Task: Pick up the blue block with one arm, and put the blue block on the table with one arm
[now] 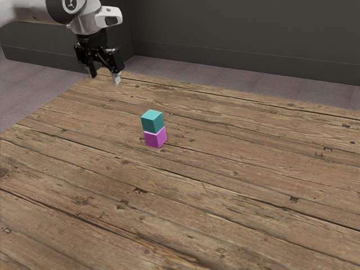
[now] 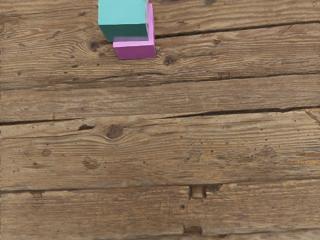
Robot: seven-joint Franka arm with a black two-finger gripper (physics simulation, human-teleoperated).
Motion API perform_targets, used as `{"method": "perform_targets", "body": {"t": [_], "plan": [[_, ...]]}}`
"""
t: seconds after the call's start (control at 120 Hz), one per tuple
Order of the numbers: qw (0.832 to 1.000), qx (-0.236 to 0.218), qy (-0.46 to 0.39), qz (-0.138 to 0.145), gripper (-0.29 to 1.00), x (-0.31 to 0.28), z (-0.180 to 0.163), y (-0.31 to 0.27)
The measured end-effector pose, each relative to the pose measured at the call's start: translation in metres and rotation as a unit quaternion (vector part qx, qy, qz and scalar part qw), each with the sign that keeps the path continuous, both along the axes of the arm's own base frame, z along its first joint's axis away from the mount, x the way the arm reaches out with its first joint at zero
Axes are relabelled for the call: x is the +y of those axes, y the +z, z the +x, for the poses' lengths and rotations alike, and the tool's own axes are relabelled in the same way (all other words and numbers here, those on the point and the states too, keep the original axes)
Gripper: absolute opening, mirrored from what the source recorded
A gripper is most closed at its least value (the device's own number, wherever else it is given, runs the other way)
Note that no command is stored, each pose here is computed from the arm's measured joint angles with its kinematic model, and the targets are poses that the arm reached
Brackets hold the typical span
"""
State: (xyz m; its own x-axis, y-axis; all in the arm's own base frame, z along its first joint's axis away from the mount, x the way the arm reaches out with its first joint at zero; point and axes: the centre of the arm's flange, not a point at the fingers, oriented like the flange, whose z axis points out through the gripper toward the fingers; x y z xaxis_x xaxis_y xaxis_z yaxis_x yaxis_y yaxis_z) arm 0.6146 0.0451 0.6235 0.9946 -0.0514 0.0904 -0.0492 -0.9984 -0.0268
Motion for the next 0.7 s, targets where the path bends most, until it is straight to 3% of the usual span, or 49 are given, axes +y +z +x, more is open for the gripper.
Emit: {"method": "perform_targets", "body": {"t": [0.233,0.4,0.7], "plan": [[1.0,-0.011,-0.006,0.003,0.7,0.003,0.001,0.001],[0.999,0.008,0.035,0.0,0.7,0.058,0.0,-0.031],[0.999,0.009,0.042,0.008,0.7,0.096,0.064,-0.082]]}}
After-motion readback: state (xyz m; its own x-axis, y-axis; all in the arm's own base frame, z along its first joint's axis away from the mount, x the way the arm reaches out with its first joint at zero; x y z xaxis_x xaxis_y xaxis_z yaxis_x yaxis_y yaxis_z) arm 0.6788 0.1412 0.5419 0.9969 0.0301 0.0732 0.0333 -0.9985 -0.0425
